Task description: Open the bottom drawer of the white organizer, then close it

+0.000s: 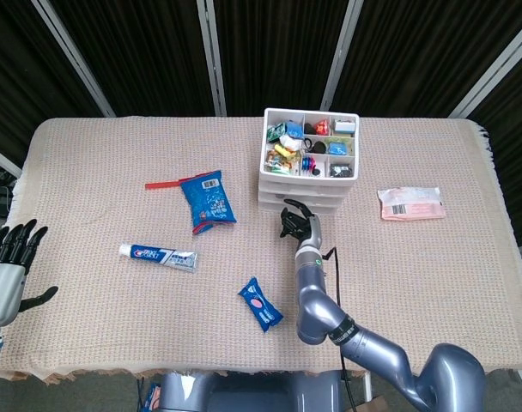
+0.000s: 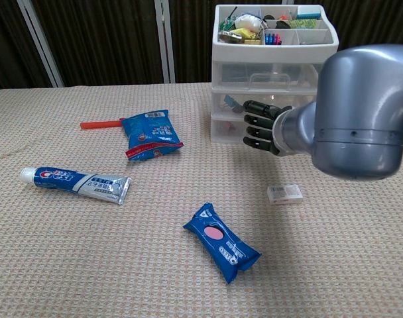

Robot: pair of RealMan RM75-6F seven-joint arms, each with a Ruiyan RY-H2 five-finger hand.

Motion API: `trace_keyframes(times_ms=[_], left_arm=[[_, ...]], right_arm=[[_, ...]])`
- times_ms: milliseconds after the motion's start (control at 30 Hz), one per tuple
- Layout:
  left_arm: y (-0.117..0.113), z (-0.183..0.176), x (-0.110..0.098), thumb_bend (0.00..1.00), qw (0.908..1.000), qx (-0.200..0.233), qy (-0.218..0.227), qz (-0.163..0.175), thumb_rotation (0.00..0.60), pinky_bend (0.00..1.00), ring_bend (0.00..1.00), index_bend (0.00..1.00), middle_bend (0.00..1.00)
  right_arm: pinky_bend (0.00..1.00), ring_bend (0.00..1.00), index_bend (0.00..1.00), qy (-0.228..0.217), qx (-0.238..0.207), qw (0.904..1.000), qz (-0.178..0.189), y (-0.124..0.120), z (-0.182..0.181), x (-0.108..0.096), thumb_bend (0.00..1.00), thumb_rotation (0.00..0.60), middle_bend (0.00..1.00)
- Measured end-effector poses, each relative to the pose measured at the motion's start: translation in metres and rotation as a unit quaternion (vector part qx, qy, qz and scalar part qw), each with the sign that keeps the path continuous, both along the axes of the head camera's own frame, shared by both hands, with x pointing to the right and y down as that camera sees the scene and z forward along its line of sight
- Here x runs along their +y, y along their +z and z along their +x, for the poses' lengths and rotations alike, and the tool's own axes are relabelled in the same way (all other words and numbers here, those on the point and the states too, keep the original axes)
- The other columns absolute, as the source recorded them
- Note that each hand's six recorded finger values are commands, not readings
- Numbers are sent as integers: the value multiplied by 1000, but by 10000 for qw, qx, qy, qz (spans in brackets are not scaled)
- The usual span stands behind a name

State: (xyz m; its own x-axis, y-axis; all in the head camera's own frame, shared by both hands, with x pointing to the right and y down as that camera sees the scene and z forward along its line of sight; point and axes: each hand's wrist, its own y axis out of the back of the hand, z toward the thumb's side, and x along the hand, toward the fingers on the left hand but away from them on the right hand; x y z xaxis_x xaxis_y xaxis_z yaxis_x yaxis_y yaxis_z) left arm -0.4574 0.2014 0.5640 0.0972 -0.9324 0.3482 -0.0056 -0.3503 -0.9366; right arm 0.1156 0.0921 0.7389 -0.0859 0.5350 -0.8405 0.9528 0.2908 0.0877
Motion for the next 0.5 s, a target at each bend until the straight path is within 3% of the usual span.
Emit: trace_keyframes(times_ms=[500], left_arm=[[0,0,0,109,10000,23,-15,-30,600,0,0,33,0]], right_arm=[[726,777,263,207,81,9997,38,1,-1,4,460,600,775]])
